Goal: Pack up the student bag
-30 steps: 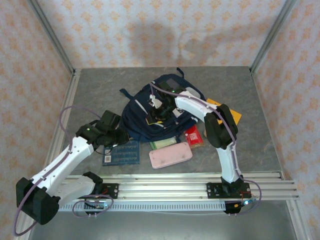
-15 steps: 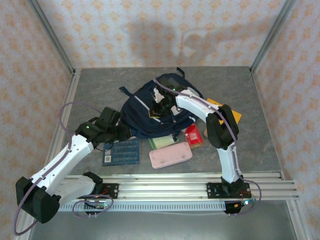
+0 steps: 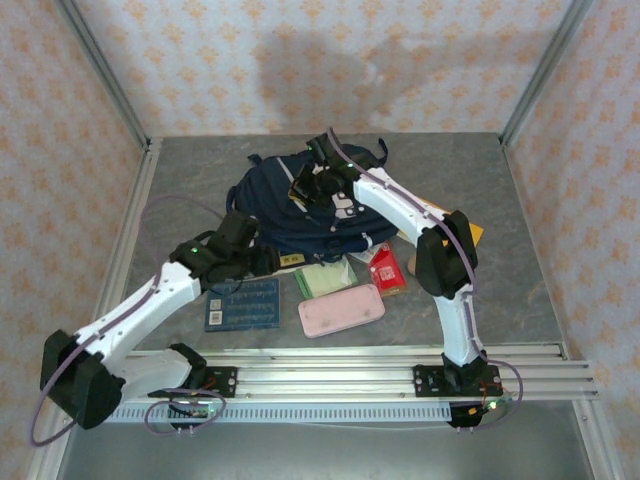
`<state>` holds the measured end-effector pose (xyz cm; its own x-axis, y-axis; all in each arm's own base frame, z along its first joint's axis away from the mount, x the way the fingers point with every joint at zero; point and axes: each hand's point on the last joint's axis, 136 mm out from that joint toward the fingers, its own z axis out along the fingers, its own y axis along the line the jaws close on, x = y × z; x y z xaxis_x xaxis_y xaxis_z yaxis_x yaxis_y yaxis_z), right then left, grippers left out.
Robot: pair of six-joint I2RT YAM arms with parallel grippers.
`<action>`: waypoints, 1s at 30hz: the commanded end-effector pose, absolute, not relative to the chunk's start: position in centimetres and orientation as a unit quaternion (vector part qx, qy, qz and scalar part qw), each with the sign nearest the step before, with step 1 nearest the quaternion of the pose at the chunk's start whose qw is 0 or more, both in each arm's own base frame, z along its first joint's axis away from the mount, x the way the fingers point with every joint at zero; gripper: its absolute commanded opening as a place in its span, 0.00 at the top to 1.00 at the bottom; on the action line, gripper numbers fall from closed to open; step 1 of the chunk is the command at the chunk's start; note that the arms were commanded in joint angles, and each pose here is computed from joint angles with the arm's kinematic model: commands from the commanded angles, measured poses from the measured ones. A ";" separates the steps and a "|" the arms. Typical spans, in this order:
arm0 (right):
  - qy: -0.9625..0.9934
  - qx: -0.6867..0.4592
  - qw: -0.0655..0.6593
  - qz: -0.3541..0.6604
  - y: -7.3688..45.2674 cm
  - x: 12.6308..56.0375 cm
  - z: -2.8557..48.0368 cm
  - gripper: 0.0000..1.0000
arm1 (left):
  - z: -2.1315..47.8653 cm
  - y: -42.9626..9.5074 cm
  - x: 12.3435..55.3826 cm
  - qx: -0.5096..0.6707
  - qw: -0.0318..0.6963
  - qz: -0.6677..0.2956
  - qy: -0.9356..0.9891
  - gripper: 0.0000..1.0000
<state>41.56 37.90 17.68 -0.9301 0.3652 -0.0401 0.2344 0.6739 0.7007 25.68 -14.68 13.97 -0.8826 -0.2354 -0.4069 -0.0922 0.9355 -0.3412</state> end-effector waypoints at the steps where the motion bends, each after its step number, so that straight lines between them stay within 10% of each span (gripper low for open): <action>1: 0.888 0.221 0.105 0.389 38.1 43.8 18.9 1.00 | 13.4 -15.5 27.9 -0.071 0.266 -0.135 0.952 0.47; 30: 0.863 0.302 0.073 0.399 36.5 44.0 18.6 1.00 | 6.5 -24.2 34.3 0.090 0.321 -0.116 0.936 0.49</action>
